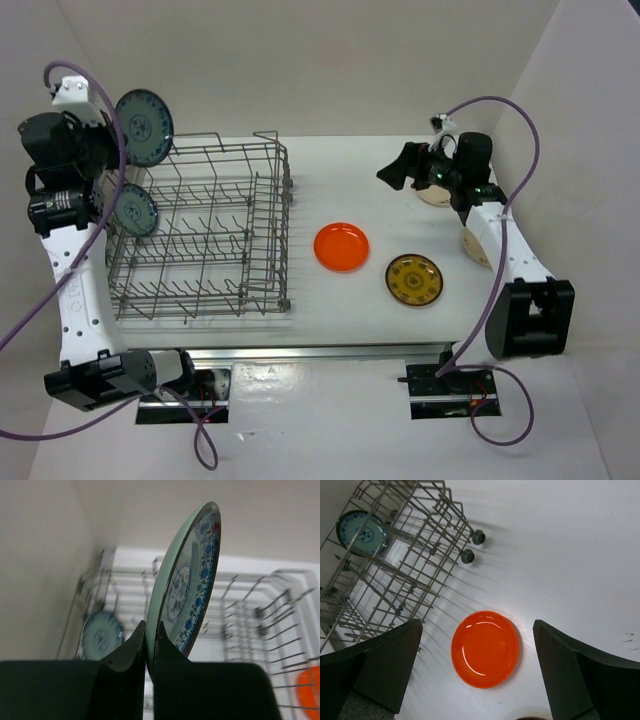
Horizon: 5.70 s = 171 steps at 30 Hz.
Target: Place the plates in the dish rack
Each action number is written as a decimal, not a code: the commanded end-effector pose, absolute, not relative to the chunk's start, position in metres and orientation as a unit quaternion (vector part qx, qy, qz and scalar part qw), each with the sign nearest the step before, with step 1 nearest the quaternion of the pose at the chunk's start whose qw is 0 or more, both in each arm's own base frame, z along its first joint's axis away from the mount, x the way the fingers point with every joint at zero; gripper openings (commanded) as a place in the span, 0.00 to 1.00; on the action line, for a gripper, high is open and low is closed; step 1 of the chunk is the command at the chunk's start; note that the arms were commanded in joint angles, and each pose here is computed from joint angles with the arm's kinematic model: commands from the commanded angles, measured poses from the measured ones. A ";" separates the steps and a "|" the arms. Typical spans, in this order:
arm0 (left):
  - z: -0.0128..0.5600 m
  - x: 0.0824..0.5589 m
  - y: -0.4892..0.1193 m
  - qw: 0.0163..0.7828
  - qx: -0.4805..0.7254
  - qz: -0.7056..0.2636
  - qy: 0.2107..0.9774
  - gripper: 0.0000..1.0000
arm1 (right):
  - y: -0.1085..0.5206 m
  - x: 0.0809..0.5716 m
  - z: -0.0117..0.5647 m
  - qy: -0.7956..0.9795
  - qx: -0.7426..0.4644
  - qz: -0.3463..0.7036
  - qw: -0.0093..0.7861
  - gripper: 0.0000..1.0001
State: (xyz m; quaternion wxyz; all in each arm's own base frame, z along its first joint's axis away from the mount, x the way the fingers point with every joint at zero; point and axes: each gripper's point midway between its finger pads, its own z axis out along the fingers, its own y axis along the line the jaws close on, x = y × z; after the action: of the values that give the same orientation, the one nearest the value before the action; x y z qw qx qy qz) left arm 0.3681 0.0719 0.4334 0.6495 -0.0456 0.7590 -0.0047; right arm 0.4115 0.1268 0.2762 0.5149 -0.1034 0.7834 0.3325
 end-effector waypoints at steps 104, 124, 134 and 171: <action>0.327 0.370 0.011 0.567 0.001 -0.160 0.808 0.94 | 0.194 0.372 0.002 0.917 -0.061 0.348 0.185 0.47; 0.405 0.338 -0.150 0.543 0.185 -0.402 0.713 0.86 | 0.171 0.451 0.272 0.816 -0.130 0.286 0.484 0.00; 0.373 0.371 -0.249 0.479 0.250 -0.424 0.727 0.86 | 0.202 0.415 0.355 0.736 -0.210 0.352 0.539 0.00; 0.323 0.395 -0.259 0.442 0.259 -0.357 0.781 0.50 | 0.219 0.351 0.402 0.668 -0.281 0.382 0.574 0.00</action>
State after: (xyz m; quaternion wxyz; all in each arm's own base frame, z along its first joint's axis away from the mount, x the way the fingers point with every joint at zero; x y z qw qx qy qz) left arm 0.3937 -0.2540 0.3224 0.4513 0.2389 0.7871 -0.3459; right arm 0.3735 0.2110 0.3586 0.5320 -0.2388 0.7279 0.3607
